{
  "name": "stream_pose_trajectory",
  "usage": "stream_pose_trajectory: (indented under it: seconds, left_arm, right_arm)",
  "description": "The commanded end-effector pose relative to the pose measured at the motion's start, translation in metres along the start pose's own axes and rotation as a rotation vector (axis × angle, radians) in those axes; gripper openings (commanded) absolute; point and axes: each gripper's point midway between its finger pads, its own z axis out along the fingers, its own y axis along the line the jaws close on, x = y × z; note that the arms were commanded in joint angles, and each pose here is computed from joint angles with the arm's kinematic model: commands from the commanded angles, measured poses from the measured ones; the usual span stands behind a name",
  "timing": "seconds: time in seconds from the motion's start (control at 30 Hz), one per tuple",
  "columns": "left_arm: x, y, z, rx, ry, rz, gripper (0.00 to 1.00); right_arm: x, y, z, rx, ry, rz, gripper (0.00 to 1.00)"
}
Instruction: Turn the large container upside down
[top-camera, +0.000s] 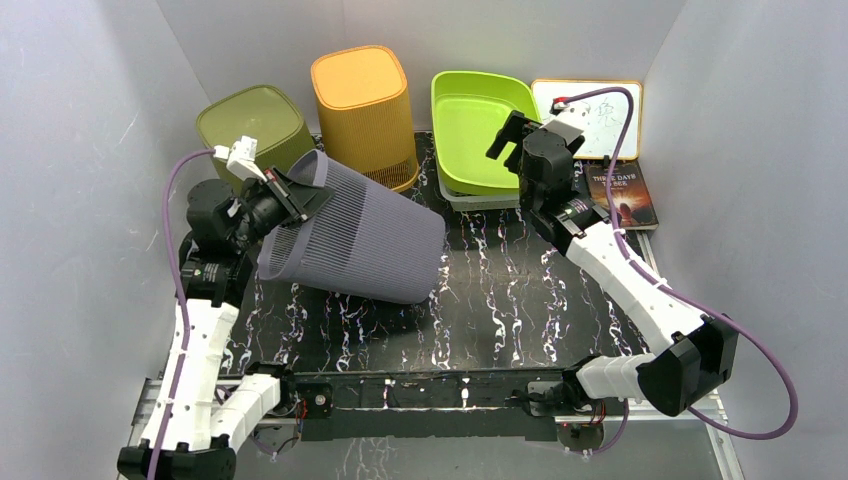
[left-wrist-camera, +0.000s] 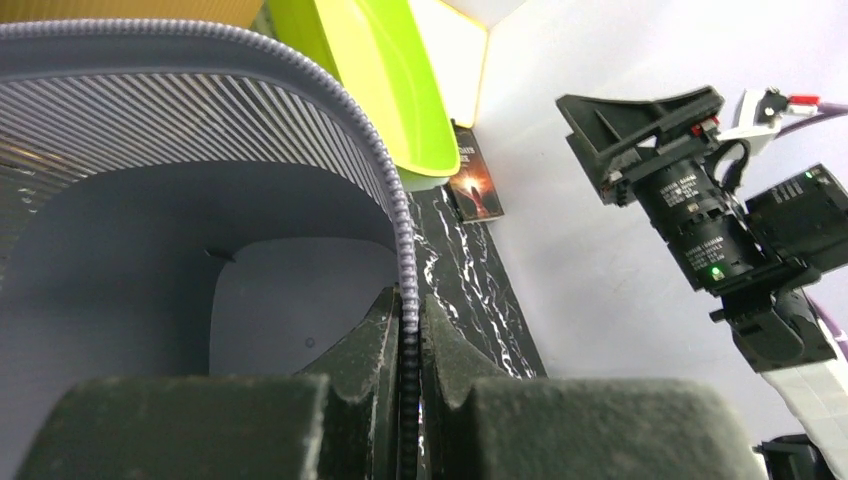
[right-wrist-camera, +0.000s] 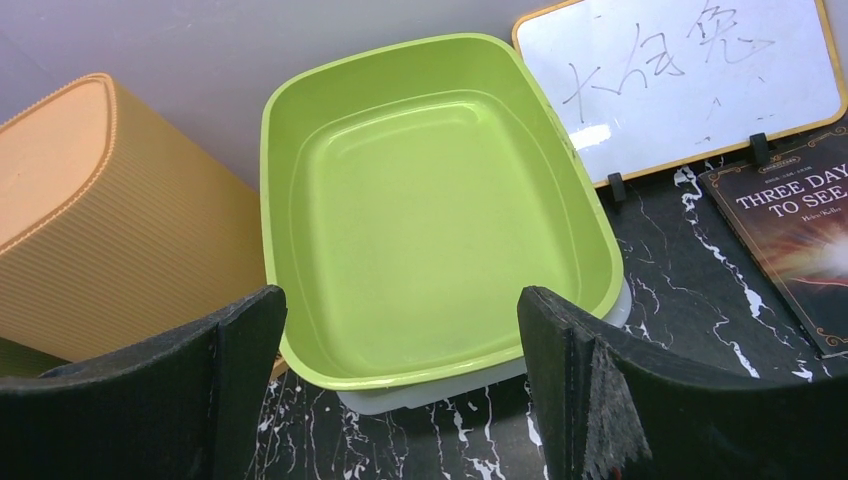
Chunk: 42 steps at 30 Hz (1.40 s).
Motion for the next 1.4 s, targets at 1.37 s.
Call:
stream_pose_trajectory:
  seconds: [1.37]
  left_arm:
    - [0.151, -0.160, 0.110, 0.568, 0.063, -0.258, 0.00]
  right_arm:
    - [-0.046, -0.050, 0.031, 0.018, -0.064, 0.066, 0.86]
